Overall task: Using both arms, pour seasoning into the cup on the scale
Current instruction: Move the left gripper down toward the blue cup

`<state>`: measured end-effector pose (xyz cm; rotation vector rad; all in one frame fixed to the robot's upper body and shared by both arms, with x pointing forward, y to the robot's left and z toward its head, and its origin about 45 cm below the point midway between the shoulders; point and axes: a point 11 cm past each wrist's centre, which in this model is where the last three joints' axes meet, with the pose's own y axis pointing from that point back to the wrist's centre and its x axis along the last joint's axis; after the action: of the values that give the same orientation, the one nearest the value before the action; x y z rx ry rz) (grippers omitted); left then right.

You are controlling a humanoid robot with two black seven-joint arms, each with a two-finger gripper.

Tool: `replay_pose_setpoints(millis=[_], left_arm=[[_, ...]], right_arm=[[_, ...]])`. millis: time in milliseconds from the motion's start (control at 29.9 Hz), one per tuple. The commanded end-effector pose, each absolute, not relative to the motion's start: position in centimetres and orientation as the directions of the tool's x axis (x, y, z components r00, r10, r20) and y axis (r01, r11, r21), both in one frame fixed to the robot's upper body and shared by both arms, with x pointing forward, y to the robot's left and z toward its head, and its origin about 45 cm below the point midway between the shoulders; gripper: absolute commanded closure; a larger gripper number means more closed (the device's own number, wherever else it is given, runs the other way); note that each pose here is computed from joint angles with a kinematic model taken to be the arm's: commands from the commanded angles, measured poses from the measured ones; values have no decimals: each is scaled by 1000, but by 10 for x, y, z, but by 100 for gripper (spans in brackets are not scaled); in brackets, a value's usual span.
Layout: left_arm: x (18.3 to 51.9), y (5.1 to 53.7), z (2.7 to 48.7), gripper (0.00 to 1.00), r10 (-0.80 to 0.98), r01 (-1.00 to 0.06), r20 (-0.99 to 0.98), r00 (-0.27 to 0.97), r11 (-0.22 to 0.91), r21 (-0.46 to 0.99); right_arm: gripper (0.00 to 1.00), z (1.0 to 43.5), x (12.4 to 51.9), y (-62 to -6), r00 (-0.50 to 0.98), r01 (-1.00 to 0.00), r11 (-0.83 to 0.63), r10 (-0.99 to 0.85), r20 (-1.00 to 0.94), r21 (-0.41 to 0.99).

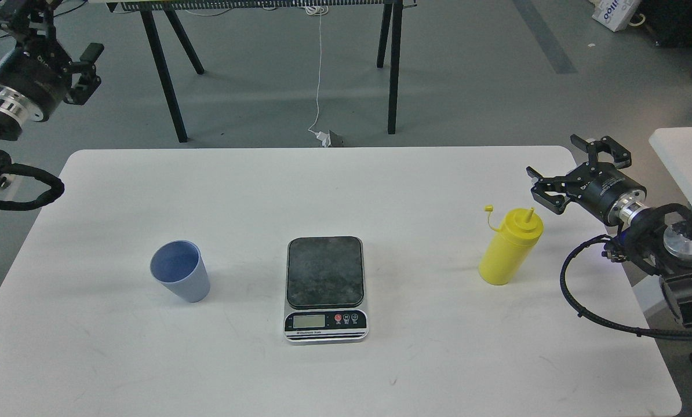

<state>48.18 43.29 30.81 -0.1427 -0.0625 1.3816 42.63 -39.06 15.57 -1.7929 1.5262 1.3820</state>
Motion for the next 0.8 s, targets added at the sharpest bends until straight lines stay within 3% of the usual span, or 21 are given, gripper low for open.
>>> replay_pose_setpoints(millis=[0, 67, 335, 435, 536, 636, 770], left_arm=[[482, 432, 307, 5, 981, -974, -41, 190, 182, -137], [482, 432, 307, 0, 981, -974, -42, 191, 183, -136], [483, 420, 292, 0, 976, -973, -30, 214, 210, -99], [482, 407, 283, 0, 934, -949, 170, 313, 313, 29], [485, 416, 306, 0, 771, -910, 484, 414, 366, 196], [477, 409, 292, 0, 544, -835, 635, 549, 391, 387], [463, 420, 294, 0, 308, -775, 718, 624, 361, 519]], right_arm=[[1, 156, 427, -390, -89, -905, -320, -503, -860, 280], [1, 156, 427, -389, -87, -905, -320, -503, -860, 279], [1, 155, 427, -389, -89, -907, -317, -500, -861, 278], [1, 154, 426, -390, -94, -907, -314, -500, -861, 281], [1, 153, 425, -391, -95, -907, -313, -500, -861, 282], [1, 153, 425, -390, -95, -906, -315, -499, -861, 282], [1, 153, 425, -390, -95, -906, -315, -499, -861, 283]])
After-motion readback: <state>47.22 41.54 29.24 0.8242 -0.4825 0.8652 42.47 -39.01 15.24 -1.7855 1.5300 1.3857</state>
